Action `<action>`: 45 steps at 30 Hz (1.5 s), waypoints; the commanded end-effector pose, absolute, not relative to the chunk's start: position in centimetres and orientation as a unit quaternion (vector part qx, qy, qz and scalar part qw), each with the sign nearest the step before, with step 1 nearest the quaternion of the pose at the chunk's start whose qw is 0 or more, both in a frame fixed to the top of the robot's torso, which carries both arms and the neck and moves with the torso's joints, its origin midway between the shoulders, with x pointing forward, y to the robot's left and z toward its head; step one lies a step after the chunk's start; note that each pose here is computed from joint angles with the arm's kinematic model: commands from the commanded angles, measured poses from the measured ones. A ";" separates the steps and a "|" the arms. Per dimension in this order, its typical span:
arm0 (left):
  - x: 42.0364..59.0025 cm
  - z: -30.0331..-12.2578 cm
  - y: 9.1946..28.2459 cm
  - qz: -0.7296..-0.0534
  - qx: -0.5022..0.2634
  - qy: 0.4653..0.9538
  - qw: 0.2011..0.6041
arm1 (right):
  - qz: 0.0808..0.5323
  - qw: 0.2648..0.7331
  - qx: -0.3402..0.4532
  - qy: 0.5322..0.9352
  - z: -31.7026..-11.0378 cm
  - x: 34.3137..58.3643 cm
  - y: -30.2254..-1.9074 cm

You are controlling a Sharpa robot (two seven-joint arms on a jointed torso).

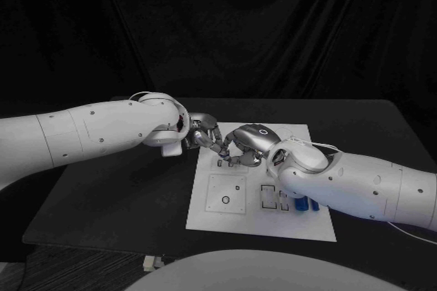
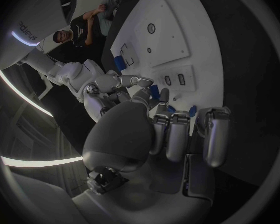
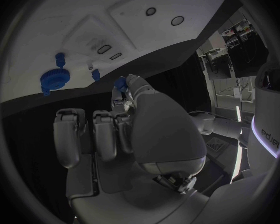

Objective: Assemble the parts on the task board

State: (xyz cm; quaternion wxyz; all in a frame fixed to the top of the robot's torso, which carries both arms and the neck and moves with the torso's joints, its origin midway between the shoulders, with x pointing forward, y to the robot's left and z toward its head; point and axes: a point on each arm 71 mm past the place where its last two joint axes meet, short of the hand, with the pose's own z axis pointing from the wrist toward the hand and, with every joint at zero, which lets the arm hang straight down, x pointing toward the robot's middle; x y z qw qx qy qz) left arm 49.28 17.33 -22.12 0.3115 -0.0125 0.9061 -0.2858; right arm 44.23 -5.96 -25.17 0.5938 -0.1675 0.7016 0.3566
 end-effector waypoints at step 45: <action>49.6 -22.9 17.4 -0.266 -0.037 0.907 0.325 | 0.333 0.640 -0.148 0.676 -23.7 44.7 -10.5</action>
